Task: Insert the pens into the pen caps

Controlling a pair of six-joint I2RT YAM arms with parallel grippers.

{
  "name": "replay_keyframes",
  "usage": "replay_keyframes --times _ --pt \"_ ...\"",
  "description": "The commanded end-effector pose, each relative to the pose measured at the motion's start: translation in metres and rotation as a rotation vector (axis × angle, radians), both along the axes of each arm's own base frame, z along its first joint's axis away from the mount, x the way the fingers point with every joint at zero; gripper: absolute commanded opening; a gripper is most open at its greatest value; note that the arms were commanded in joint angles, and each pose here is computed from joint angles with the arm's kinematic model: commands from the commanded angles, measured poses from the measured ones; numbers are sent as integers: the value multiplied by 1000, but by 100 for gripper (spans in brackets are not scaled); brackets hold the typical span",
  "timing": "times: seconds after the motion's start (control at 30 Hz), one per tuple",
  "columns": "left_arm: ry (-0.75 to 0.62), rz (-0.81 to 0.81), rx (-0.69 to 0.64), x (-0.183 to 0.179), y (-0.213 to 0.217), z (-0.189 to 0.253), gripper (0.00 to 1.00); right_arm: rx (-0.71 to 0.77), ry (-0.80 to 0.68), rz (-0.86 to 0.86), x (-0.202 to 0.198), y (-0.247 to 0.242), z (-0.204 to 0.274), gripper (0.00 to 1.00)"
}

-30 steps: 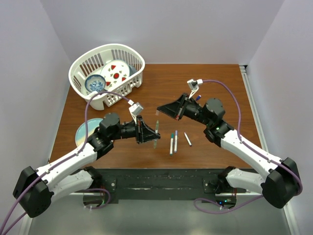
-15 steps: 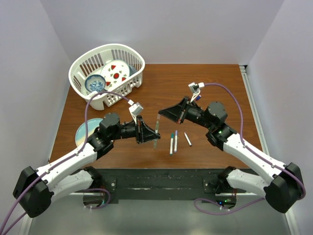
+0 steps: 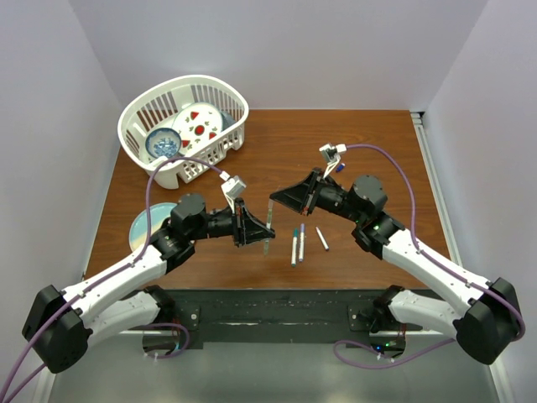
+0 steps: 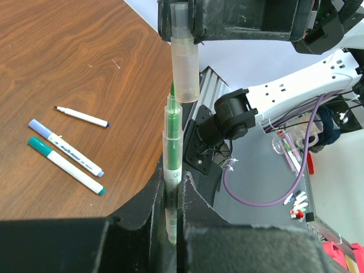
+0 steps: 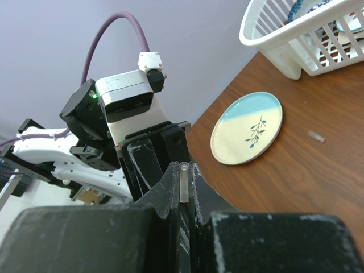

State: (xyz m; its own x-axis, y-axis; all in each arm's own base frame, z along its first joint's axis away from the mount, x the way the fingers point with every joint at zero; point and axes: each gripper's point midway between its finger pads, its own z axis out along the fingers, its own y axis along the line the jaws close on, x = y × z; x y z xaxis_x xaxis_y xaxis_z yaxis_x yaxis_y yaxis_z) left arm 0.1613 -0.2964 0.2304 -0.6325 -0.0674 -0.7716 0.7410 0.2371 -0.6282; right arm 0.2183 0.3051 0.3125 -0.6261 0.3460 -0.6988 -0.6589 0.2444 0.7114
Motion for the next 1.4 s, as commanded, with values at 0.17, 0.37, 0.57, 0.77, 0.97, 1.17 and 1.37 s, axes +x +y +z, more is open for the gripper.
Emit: replay_keyframes --times 0.17,0.37,0.57,0.77,0.97,1.17,1.37 --pt "-68 -7 -47 0 -1 17 0 -41 -16 -7 -5 0 -11 0" --pt "-56 -7 -39 0 -1 12 0 -13 -37 -9 -2 3 13 0" --pt "-56 -10 -42 -2 0 13 0 -12 -45 -25 6 6 22 0" --pt "-61 -6 -40 -2 1 14 0 -24 -58 -40 8 4 24 0" --pt "-63 -4 -32 -2 2 12 0 -32 -58 -46 7 3 25 0" --pt "-60 -4 -27 -2 2 10 0 -41 -69 -58 9 1 30 0" --pt "-59 -3 -25 -1 2 9 0 -35 -70 -58 10 2 34 0"
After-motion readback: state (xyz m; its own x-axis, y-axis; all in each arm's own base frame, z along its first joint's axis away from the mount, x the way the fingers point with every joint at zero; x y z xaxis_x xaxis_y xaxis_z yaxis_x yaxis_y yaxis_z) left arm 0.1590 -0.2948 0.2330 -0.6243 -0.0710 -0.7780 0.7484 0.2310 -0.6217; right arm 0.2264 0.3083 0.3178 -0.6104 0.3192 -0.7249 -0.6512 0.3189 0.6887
